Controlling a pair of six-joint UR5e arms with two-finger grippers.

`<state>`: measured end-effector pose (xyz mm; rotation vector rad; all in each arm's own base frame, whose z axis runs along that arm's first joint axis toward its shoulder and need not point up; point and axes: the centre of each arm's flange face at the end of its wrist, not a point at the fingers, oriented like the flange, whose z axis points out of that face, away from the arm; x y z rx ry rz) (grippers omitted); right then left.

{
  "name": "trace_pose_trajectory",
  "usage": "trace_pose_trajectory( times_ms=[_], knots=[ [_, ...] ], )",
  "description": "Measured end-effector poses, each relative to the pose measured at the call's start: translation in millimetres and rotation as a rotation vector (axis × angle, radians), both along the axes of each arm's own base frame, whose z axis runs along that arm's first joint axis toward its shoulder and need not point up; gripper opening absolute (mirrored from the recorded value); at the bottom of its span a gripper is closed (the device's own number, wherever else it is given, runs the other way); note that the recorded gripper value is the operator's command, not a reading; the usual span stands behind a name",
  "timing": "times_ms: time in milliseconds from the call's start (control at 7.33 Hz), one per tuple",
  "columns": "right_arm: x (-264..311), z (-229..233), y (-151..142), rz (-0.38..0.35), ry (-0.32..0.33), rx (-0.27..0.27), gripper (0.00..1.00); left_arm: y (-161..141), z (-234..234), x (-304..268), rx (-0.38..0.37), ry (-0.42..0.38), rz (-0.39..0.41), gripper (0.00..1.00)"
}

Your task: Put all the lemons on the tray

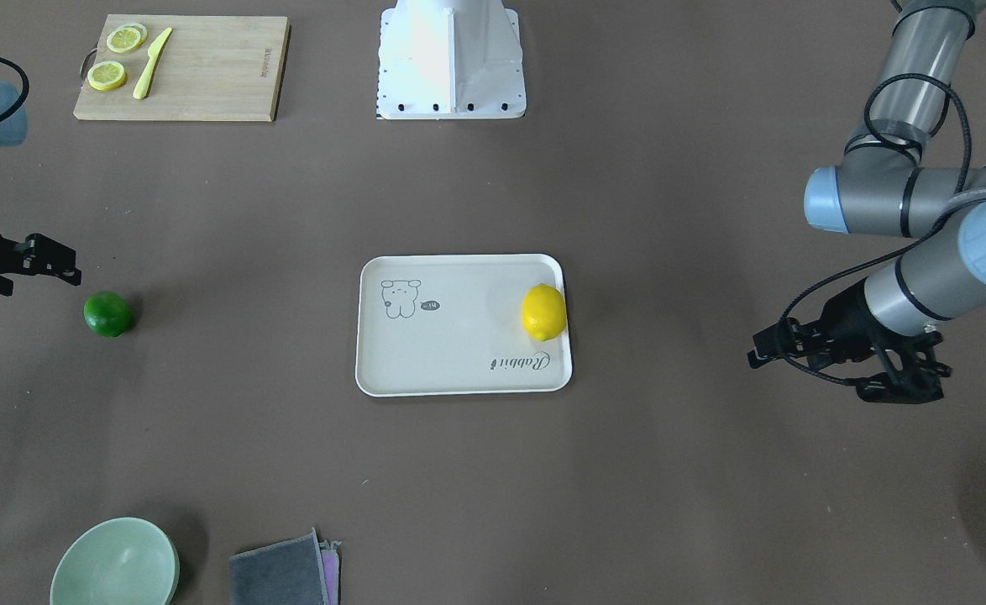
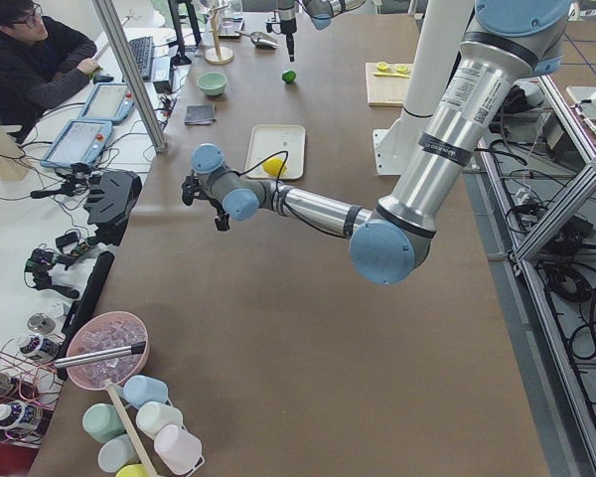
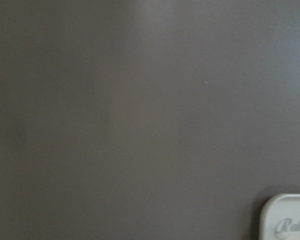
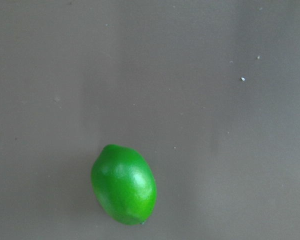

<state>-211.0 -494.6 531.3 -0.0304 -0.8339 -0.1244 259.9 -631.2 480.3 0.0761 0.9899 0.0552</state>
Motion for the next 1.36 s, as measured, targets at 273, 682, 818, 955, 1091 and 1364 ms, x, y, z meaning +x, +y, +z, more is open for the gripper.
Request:
trace_pose_trajectory(
  times_ms=[273,682,818,955,1091,1364],
  knots=[
    [-18,-4,3,-0.013,0.027,0.023,0.99,1,51,-21,0.065,-0.049,0.068,0.98],
    [-71,-18,4,-0.096,0.063,0.116,0.99,1,63,-26,0.072,-0.059,0.082,0.98],
    [-80,-17,5,-0.144,0.067,0.159,0.99,1,65,-26,0.071,-0.061,0.082,0.98],
    [-83,-15,5,-0.187,0.068,0.196,0.98,1,66,-26,0.069,-0.061,0.083,0.98],
    [-83,-12,5,-0.216,0.070,0.220,0.92,2,67,-26,0.069,-0.062,0.083,0.98],
    [-84,-3,4,-0.260,0.081,0.253,0.36,2,68,-26,0.067,-0.062,0.083,0.98]
  ],
)
